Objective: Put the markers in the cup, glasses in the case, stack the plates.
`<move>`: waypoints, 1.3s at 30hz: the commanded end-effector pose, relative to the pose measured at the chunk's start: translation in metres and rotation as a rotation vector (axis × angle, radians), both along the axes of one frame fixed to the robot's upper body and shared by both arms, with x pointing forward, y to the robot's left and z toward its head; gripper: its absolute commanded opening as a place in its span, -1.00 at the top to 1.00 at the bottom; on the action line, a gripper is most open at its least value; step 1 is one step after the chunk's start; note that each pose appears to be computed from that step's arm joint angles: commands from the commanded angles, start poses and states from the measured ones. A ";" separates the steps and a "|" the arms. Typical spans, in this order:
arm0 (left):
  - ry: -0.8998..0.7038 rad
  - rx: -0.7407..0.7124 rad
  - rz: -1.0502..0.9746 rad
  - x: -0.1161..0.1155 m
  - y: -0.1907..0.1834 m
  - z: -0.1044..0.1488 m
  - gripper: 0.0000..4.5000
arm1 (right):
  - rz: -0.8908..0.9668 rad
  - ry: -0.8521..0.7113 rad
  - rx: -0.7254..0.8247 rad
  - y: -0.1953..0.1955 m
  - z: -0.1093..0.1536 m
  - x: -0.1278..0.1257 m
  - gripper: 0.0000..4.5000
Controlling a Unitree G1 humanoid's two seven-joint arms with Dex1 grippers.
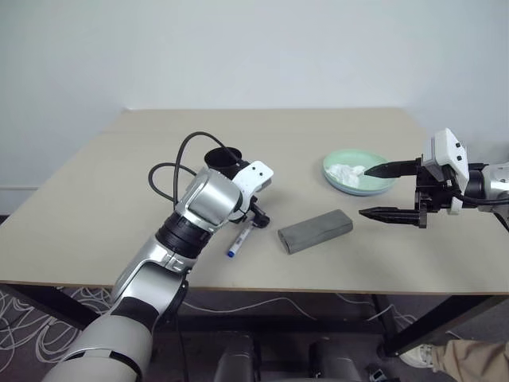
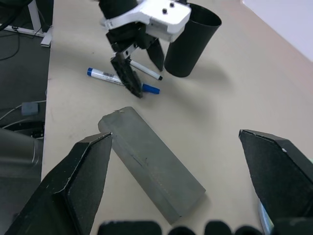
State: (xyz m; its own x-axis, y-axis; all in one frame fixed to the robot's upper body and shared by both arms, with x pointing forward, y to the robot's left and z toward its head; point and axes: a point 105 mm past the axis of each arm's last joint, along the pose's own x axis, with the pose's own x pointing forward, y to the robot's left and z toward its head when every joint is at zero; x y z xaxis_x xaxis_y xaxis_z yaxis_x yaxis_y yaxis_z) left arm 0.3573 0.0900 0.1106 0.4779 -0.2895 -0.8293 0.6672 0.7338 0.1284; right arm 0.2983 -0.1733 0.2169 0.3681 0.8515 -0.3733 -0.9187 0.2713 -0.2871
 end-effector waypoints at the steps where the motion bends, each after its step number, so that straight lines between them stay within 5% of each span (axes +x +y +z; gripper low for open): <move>1: -0.002 0.003 0.007 -0.005 -0.002 0.000 -0.99 | 0.013 -0.050 0.001 0.002 0.011 0.000 -1.00; 11: 0.068 -0.001 0.044 -0.016 -0.004 -0.015 -0.92 | 0.016 -0.051 0.002 0.002 0.010 -0.002 -1.00; 13: 0.070 0.004 0.042 -0.016 -0.004 -0.017 -0.74 | 0.014 -0.052 0.002 0.002 0.009 -0.002 -1.00; 24: 0.053 0.026 0.020 -0.016 -0.003 -0.017 0.96 | 0.014 -0.056 0.004 0.002 0.008 -0.003 -1.00; 32: -0.098 0.019 -0.033 -0.001 -0.005 -0.003 0.96 | 0.013 -0.058 0.007 0.002 0.008 -0.003 -1.00; 39: -0.380 -0.362 -0.128 0.022 -0.037 0.082 0.96 | 0.001 -0.057 0.006 -0.002 0.010 -0.003 -1.00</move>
State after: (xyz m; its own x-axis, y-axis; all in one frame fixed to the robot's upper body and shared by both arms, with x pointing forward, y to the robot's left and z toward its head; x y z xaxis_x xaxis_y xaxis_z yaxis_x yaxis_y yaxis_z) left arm 0.3713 0.0595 0.1464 0.6096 -0.5245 -0.5944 0.7043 0.7024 0.1026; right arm 0.2962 -0.1738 0.2101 0.3652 0.8489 -0.3821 -0.9211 0.2699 -0.2807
